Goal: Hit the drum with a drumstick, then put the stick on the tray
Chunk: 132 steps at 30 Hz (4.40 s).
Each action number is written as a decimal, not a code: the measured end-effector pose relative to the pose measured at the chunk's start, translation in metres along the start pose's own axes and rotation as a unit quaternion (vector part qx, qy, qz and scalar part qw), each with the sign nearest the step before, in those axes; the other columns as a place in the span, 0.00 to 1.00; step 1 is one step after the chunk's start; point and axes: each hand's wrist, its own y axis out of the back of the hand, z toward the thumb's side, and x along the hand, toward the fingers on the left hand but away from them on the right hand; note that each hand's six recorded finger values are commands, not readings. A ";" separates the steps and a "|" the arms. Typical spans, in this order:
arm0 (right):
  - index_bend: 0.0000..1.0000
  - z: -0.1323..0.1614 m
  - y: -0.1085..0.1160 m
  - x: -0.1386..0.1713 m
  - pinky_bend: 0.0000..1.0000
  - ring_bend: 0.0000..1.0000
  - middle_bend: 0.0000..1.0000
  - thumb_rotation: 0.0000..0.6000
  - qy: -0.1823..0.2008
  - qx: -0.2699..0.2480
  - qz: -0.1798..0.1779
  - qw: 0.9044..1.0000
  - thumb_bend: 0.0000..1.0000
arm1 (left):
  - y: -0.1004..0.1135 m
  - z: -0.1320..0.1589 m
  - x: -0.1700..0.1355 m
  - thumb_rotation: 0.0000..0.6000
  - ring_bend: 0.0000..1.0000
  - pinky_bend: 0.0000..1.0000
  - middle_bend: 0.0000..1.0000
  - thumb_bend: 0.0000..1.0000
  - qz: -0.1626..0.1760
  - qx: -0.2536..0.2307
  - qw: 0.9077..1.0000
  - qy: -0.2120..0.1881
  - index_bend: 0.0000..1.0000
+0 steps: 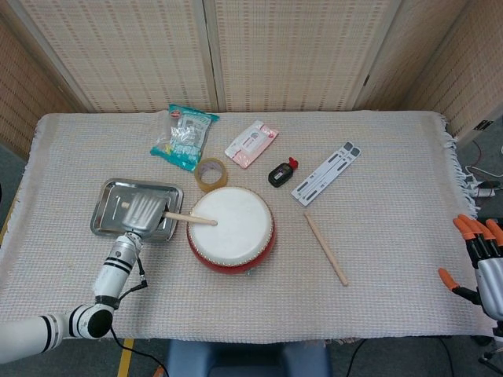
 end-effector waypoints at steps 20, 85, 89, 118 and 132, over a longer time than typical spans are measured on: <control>0.00 -0.004 -0.013 -0.001 0.00 0.00 0.05 1.00 -0.017 0.010 0.044 0.999 0.25 | 0.006 0.004 -0.002 1.00 1.00 1.00 1.00 0.67 0.057 -0.085 0.995 -0.005 0.98; 0.00 0.002 -0.014 -0.002 0.00 0.00 0.05 1.00 -0.018 0.017 0.044 0.999 0.25 | -0.056 -0.088 0.066 1.00 0.10 0.18 0.18 0.36 -0.028 -0.080 0.994 0.070 0.22; 0.00 0.002 -0.013 -0.002 0.00 0.00 0.05 1.00 -0.018 0.016 0.042 0.999 0.25 | -0.056 -0.086 0.065 1.00 0.02 0.12 0.08 0.34 -0.039 -0.088 0.993 0.068 0.07; 0.00 -0.004 -0.002 -0.001 0.00 0.00 0.05 1.00 -0.018 0.009 0.028 0.999 0.25 | -0.026 -0.100 0.031 1.00 0.00 0.02 0.00 0.22 -0.027 -0.151 0.985 0.082 0.00; 0.02 -0.005 -0.005 -0.003 0.00 0.00 0.05 1.00 -0.006 -0.025 0.057 0.998 0.25 | 0.002 -0.141 -0.056 1.00 0.04 0.09 0.11 0.31 0.071 -0.194 0.969 0.138 0.08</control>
